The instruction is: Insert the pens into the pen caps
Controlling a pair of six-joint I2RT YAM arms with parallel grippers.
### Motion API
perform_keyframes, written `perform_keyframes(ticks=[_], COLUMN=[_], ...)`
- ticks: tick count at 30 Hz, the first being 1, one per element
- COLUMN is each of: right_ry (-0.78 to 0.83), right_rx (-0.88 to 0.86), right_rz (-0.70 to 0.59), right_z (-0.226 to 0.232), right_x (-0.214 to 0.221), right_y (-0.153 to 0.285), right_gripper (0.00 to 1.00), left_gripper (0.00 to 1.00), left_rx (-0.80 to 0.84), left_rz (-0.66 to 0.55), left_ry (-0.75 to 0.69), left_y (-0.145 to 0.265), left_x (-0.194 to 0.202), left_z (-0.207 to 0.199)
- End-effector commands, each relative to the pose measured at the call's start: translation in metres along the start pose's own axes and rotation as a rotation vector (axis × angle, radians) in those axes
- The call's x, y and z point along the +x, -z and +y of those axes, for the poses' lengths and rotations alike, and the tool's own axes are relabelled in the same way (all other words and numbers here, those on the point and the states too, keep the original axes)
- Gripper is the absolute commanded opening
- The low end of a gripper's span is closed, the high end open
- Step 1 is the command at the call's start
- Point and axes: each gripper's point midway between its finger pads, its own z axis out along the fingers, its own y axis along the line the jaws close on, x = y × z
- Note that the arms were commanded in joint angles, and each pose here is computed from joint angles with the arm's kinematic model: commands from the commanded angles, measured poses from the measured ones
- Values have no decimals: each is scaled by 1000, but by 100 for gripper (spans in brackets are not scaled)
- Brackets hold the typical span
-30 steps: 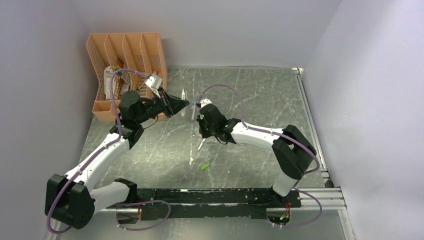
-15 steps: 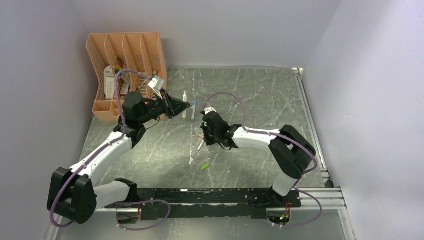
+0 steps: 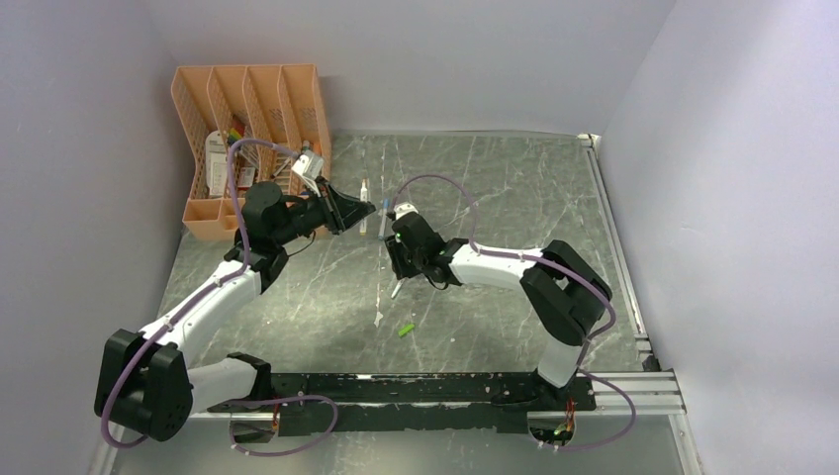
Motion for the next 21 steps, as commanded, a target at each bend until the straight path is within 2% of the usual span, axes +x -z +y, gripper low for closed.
perform_keyframes(ticks=[1,8,21], right_ry=[51,97,104], right_rx=[4,12,42], right_rz=[-40,-53,16], right_z=[3,5,-3], right_x=[-16,-20,15], right_y=[-6,-10,-29], right_gripper=[38,38,38], left_gripper=[7,7,7], left_rx=[24,28,8], left_rz=[-19,-15,-23], left_ry=[-15,-12,-26], left_y=[1,1,5], left_x=[-5,-4,-5], left_z=[-1,1,4])
